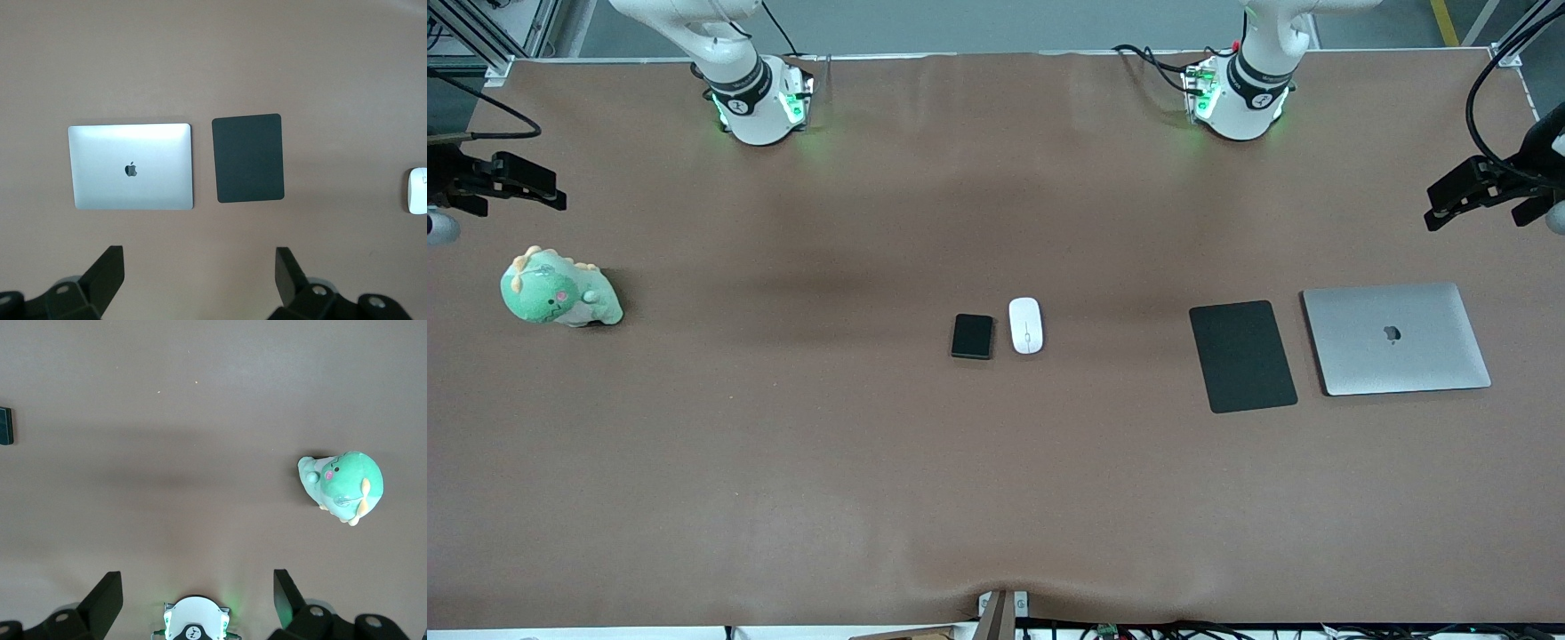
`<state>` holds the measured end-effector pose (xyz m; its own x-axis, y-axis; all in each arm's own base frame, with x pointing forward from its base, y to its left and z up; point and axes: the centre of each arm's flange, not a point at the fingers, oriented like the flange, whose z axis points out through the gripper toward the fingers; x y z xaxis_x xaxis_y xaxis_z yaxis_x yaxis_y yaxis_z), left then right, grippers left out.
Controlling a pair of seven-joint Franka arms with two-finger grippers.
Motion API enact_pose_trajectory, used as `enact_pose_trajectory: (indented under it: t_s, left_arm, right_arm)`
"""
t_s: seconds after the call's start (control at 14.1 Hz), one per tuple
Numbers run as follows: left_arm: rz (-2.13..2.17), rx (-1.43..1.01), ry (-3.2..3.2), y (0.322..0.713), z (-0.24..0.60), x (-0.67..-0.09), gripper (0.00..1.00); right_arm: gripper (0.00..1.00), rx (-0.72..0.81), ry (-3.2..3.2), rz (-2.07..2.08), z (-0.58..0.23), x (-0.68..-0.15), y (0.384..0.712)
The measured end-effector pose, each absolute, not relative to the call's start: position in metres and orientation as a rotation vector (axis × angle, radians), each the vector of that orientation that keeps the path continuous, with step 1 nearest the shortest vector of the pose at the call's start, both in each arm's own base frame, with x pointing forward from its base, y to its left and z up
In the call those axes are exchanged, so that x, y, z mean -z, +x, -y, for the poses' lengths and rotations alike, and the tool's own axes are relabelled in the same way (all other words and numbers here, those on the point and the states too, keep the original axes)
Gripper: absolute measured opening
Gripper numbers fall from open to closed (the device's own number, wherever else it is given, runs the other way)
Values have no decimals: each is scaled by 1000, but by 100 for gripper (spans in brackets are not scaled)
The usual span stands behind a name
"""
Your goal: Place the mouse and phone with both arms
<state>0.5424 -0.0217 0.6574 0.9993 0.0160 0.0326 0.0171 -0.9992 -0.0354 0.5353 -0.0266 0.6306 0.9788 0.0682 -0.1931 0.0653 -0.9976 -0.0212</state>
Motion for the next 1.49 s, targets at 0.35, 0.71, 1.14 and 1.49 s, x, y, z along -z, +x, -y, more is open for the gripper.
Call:
enact_pose_trajectory:
  t_s: [0.35,0.71,1.14,1.49]
  left_arm:
    - [26,50,-3105,542,22,-657,100]
    - [26,49,-3105,543,22,-657,100]
    - [26,48,-3105,543,22,-657,100]
    - [26,44,-3105,544,22,-655,100]
  right_arm:
    - [100,-276,-3114,102,28,-625,539]
    - [100,-183,-3125,85,35,-631,538]
    - [100,-182,-3124,93,32,-632,529]
    - [100,-177,-3125,117,24,-635,527]
